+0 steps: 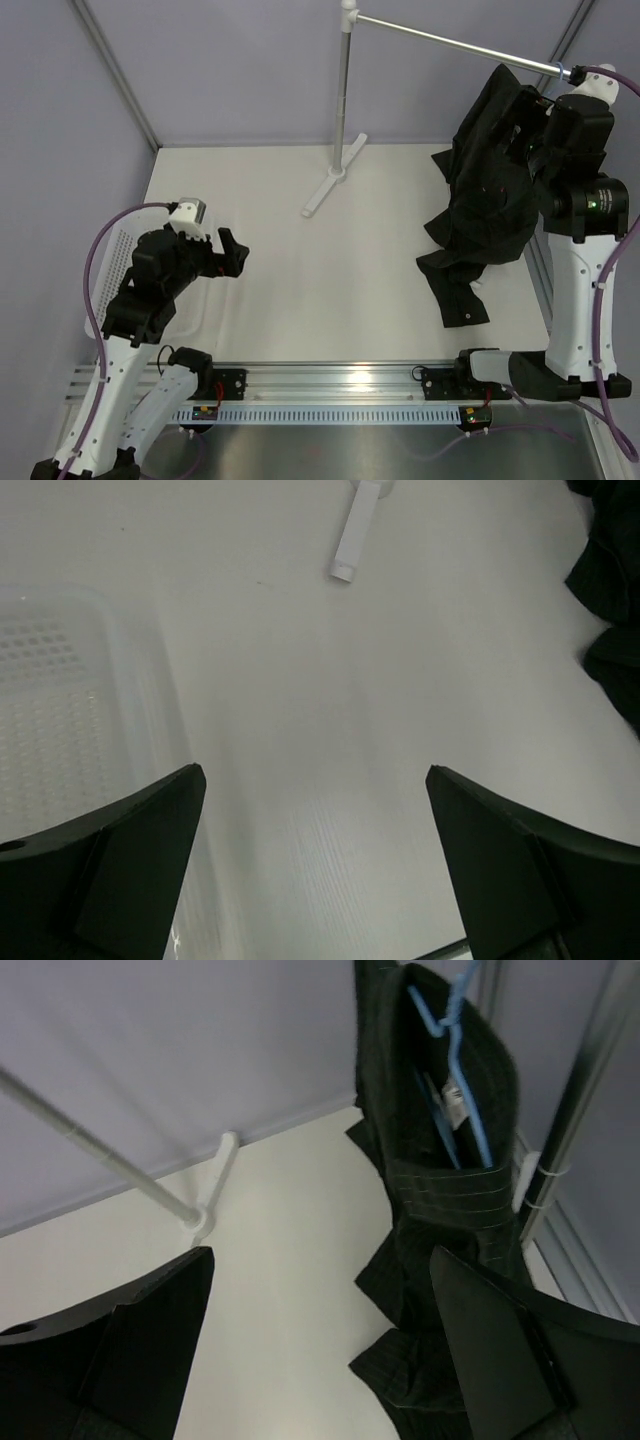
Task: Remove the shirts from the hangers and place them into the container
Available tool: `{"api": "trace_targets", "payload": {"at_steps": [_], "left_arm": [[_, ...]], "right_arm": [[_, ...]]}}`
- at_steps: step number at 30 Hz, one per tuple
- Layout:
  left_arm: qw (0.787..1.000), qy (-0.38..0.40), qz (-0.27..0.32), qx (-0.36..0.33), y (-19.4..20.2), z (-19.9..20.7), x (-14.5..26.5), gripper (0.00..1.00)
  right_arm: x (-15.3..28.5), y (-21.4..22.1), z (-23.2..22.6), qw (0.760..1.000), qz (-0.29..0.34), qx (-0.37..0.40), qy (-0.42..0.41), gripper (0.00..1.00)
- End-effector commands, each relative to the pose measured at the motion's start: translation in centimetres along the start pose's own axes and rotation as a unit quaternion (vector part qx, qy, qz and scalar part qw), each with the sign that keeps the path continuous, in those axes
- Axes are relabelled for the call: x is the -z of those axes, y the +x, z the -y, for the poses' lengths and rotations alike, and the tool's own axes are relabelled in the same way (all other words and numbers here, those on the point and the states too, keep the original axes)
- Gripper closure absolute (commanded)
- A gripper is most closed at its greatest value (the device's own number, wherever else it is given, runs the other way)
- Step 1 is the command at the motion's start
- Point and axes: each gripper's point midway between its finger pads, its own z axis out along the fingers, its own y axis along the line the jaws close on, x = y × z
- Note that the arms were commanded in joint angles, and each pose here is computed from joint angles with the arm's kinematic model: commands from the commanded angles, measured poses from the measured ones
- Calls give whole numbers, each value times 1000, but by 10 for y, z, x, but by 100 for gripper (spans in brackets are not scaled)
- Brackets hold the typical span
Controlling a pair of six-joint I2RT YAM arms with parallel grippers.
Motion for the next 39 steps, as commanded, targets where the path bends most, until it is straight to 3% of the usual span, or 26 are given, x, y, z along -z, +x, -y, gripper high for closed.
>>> {"api": "trace_targets", "payload": {"at_steps": [1,6,12,17,26,27,34,39], "left_arm": [[996,64,66,5,-16,22,-5,1],[996,54,74,2,-3,14,-12,1],[996,61,70,-4,8,17,-11,1],[996,63,71,-4,8,18,-10,1],[996,58,69,0,10,16,-11,1],[996,57,69,0,10,16,-11,1],[996,55,68,1,11,15,-12,1],[996,53,67,1,12,14,-13,1]], "right_arm": [[-2,-22,48,994,26,1,102,1],[-31,-19,79,990,18,-6,138,4],[-66,3,88,993,-10,-4,114,15],[-84,24,84,995,-43,11,85,31],[-91,26,77,997,-40,43,51,57],[-90,24,76,997,-36,48,47,67],[-64,-11,60,997,24,66,12,100],[-39,-40,47,993,78,89,-16,100]]}}
